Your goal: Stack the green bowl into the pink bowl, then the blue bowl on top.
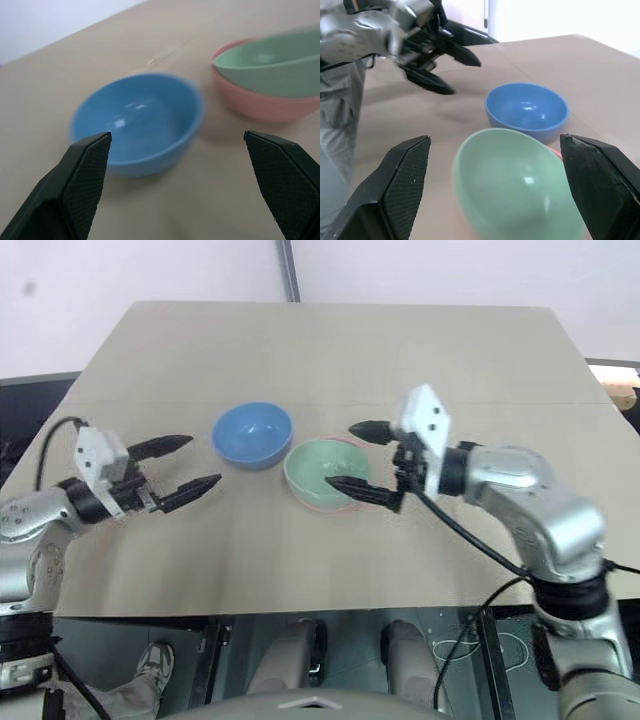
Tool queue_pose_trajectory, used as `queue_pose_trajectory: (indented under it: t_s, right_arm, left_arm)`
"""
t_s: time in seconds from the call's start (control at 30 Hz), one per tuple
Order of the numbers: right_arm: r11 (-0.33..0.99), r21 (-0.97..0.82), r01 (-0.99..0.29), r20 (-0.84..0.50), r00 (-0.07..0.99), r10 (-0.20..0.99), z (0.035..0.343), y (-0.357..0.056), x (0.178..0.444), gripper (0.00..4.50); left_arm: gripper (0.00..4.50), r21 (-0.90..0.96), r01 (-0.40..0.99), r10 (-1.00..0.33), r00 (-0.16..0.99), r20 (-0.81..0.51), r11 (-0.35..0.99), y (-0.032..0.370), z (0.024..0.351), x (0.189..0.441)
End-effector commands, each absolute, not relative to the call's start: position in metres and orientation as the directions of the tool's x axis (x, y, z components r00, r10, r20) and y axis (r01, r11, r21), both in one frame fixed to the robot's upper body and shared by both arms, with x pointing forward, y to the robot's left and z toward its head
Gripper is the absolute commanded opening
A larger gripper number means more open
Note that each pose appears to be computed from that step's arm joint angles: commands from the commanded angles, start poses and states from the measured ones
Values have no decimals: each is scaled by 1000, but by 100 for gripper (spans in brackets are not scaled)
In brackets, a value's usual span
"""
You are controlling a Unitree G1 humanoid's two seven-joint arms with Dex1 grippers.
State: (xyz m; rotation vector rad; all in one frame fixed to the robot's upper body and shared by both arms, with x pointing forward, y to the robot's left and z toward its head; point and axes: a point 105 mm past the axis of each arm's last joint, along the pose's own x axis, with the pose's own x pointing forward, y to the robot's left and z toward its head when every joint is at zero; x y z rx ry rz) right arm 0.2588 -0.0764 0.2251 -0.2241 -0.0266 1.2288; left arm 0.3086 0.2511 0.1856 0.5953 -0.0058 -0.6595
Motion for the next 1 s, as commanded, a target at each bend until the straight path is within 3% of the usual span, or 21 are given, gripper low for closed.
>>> queue_pose_trajectory:
  t_s: [0.03,0.2,0.43,0.63,0.93,1.0]
  right_arm:
    - [406,-270,-873,-108,446,888,237,-106,248,448]
    - [504,-377,-777,-76,568,819,240,-118,258,448]
    - [454,-410,-791,-123,541,832,232,-110,252,448]
    - [419,-447,-791,-127,519,845,232,-107,247,448]
    - [408,-469,-784,-91,502,860,238,-103,248,450]
    - [409,-472,-781,-90,504,859,237,-103,248,450]
  left_arm:
    - [450,672,568,-579,777,-248,475,231,217,318]
    - [450,715,640,-554,717,-424,281,219,205,320]
    - [450,669,731,-496,634,-593,134,224,188,314]
    - [450,680,723,-455,649,-609,122,231,178,323]
    - [25,727,685,-467,656,-593,41,220,165,334]
    - [1,736,675,-492,660,-567,57,216,171,335]
